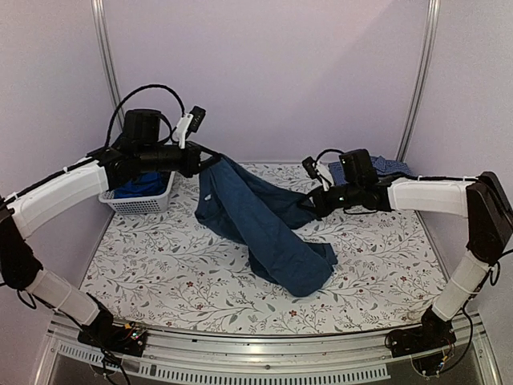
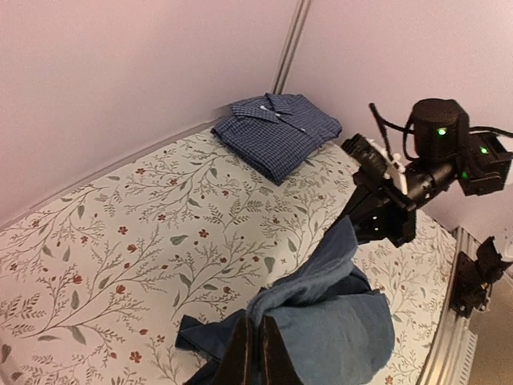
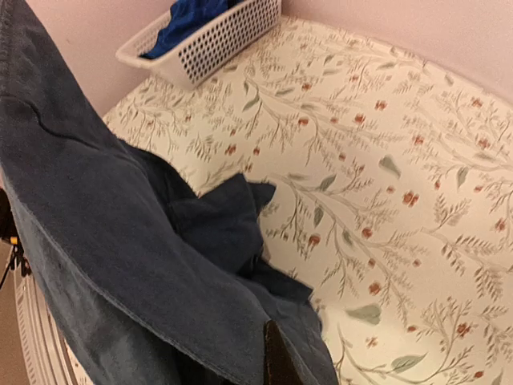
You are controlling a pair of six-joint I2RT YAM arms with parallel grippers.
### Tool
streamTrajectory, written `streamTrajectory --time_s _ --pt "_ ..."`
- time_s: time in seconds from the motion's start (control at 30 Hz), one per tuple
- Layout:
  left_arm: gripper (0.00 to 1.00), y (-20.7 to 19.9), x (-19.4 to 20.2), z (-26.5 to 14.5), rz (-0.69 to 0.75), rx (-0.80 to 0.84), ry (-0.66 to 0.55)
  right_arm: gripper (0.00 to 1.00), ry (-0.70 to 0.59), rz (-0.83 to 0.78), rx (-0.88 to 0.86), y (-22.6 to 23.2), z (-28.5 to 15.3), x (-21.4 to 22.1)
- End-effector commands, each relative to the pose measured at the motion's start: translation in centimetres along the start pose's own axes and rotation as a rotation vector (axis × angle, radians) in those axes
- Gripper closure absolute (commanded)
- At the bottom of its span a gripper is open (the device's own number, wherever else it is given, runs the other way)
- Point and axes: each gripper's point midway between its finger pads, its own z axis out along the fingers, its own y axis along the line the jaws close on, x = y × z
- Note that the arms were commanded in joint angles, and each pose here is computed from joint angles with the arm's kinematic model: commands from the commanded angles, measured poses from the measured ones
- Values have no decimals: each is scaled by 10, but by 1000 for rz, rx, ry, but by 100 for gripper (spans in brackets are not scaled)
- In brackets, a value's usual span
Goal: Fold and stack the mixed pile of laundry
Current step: Pick up the crumpled T-shirt from the center of the board, then adjust the crumpled T-shirt at the center of the board.
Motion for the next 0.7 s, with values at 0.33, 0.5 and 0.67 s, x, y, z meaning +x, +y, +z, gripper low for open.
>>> streamTrajectory --time_s 0.33,0.5,0.67 --pt "100 76 -240 -129 34 -214 -498 100 -502 -178 187 -4 -118 -306" --pt "100 -11 -232 -149 222 -83 -497 100 -532 -181 211 -1 -133 -294" --pt "100 -72 -159 -116 246 66 -366 100 -543 -103 253 -24 -156 -250"
